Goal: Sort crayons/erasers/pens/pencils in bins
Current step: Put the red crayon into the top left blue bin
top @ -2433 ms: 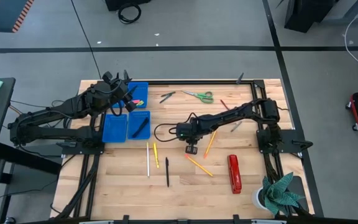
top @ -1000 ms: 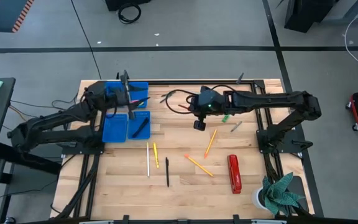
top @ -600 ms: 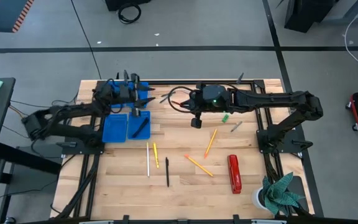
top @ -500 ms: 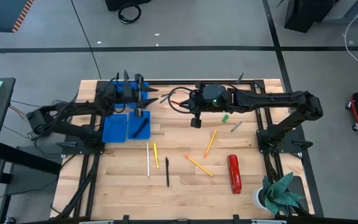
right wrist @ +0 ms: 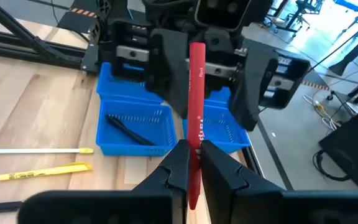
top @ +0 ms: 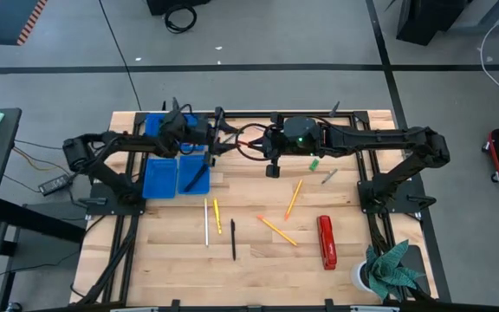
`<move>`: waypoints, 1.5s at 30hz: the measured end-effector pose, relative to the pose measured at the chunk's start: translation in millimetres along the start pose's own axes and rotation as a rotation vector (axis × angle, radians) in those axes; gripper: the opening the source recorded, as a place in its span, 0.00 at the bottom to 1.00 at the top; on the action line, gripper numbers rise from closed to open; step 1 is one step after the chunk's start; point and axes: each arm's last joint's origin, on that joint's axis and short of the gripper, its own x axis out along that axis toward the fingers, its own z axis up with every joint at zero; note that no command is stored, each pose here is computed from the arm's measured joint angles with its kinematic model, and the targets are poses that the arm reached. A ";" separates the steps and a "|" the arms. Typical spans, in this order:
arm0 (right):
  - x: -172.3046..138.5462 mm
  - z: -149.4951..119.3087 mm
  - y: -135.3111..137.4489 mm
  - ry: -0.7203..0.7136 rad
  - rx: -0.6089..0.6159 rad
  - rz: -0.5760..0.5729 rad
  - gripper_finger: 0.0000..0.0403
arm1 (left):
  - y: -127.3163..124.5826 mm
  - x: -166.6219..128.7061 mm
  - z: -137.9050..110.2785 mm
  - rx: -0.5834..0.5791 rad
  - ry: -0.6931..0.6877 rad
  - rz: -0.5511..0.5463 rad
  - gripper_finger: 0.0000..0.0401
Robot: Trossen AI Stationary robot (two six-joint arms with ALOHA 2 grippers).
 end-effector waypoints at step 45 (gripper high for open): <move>1.3 -5.4 -6.0 0.042 0.069 -0.022 0.12 | 3.9 16.6 2.3 -0.077 -0.027 0.103 0.13</move>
